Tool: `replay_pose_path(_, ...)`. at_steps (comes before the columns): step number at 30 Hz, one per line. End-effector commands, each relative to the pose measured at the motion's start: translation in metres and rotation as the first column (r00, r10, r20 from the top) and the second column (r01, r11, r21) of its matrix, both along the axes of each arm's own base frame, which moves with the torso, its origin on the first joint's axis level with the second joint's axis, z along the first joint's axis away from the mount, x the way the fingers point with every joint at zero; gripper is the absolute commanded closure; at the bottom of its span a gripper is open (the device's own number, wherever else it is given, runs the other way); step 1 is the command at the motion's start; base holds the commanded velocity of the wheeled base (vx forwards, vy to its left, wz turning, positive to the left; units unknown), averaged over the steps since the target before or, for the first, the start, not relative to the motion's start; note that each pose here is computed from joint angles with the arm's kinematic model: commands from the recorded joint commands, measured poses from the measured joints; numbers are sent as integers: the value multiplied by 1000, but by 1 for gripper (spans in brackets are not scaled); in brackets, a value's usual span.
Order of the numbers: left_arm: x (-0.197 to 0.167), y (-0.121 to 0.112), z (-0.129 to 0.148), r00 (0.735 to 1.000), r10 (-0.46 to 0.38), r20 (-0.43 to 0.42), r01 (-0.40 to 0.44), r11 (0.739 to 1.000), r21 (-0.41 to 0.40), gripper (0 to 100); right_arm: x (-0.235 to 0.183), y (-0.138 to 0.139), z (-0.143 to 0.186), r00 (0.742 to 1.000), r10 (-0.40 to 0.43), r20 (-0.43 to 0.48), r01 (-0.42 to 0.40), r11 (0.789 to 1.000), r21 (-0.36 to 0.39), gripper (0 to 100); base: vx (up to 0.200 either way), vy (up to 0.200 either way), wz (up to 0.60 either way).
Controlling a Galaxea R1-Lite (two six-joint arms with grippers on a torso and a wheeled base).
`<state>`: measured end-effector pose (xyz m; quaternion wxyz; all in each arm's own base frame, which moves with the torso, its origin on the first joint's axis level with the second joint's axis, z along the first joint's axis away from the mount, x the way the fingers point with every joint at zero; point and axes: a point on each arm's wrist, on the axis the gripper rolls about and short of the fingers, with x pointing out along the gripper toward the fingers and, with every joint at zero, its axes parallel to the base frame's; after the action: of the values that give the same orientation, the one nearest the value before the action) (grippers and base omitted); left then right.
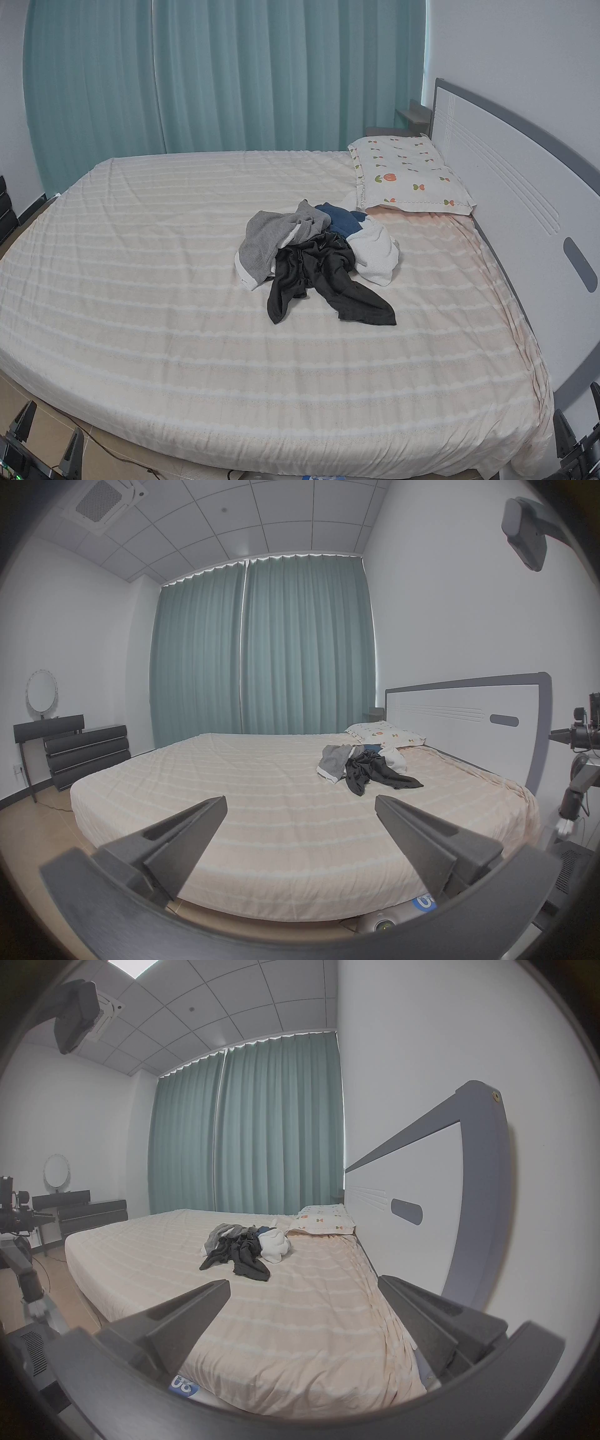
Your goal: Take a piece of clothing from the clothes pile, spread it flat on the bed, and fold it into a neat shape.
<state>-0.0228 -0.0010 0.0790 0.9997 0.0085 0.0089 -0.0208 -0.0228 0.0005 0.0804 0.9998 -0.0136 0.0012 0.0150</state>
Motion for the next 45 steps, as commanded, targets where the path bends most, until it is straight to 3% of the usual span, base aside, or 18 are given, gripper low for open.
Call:
replay_pose_path(1, 0, 0, -4, 1000, 0, -2, 0, 1000, 1, 0, 0, 0, -5, 1000, 4, -2, -4, 1000, -3, 0, 0, 0, 0)
replay_pose_path(3, 0, 0, -4, 1000, 0, -2, 0, 1000, 1, 0, 0, 0, -5, 1000, 7, -3, -7, 1000, -5, 0, 0, 0, 0)
replay_pose_path(5, 0, 0, -4, 1000, 0, -2, 0, 1000, 4, 0, -11, 1, 49, 988, 71, 136, -75, 997, 25, 0, 0, 0, 0)
replay_pose_path(6, 0, 0, -4, 1000, 0, -2, 0, 1000, 4, 0, -12, 1, 54, 987, 75, 144, -80, 996, 27, 0, 0, 0, 0)
replay_pose_path(7, 0, 0, -4, 1000, 0, -2, 0, 1000, 6, 0, -12, 1, 92, 982, 109, 156, -119, 991, 58, 0, 0, 0, 0)
replay_pose_path(9, 0, 0, -4, 1000, 0, -2, 0, 1000, 4, 0, 0, 2, 98, 989, 131, 67, -133, 991, 34, 0, 0, 0, 0)
replay_pose_path(11, 0, 0, -4, 1000, 0, -2, 0, 1000, 2, 0, 25, 3, 95, 981, 172, -86, -174, 984, -25, 0, 0, 0, 0)
replay_pose_path(14, 0, 0, -4, 1000, 0, -2, 0, 1000, 1, 0, 66, 5, 96, 944, 202, -261, -197, 979, 46, 0, 0, 0, 0)
replay_pose_path(17, 0, 0, -4, 1000, 0, -2, 0, 1000, 2, 0, 116, 8, 102, 927, 212, -309, -183, 976, 121, 0, 0, 0, 0)
replay_pose_path(22, 0, 0, -4, 1000, 2, -2, -2, 1000, 3, 0, 200, 17, 88, 898, 225, -379, -188, 973, 132, 0, 0, 0, 0)
replay_pose_path(25, 0, 0, -4, 1000, 2, -2, -2, 1000, 3, 0, 257, 29, 66, 863, 243, -443, -198, 969, 146, 0, 0, 0, 0)
replay_pose_path(30, 0, 0, -4, 1000, 0, -2, 0, 1000, 3, 0, 329, 53, 39, 851, 196, -487, -116, 975, 189, 0, 0, 0, 0)
replay_pose_path(38, 0, 0, -4, 1000, 2, -2, -2, 1000, -1, 0, 400, 82, 4, 844, 161, -511, -65, 977, 201, 0, 0, 0, 0)
replay_pose_path(45, 0, 0, -4, 1000, 2, -2, -2, 1000, -2, 0, 425, 105, -24, 830, 170, -531, -54, 973, 226, 0, 0, 0, 0)
